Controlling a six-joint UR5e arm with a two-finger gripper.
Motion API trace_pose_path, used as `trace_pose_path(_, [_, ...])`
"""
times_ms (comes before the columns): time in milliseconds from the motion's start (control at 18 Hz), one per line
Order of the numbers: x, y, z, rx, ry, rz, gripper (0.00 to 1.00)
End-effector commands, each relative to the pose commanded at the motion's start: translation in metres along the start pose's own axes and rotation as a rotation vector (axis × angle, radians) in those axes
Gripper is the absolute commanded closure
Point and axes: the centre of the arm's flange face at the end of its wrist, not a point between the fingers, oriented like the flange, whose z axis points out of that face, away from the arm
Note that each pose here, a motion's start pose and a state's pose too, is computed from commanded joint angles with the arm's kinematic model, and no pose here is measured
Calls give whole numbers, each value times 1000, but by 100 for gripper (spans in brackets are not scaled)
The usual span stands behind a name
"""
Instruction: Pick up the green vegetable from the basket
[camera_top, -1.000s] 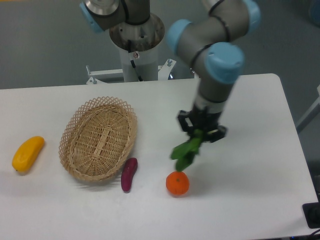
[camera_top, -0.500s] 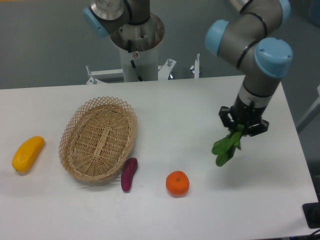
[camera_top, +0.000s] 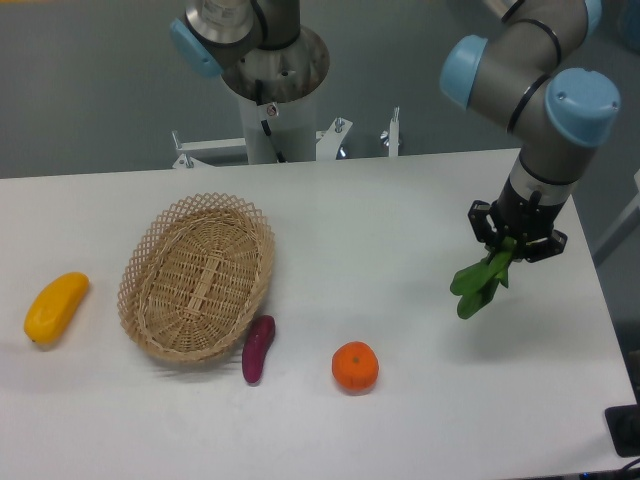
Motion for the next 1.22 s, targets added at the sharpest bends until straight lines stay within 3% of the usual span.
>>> trace_pose_path(1222, [-7, -3, 2, -16, -18, 41, 81])
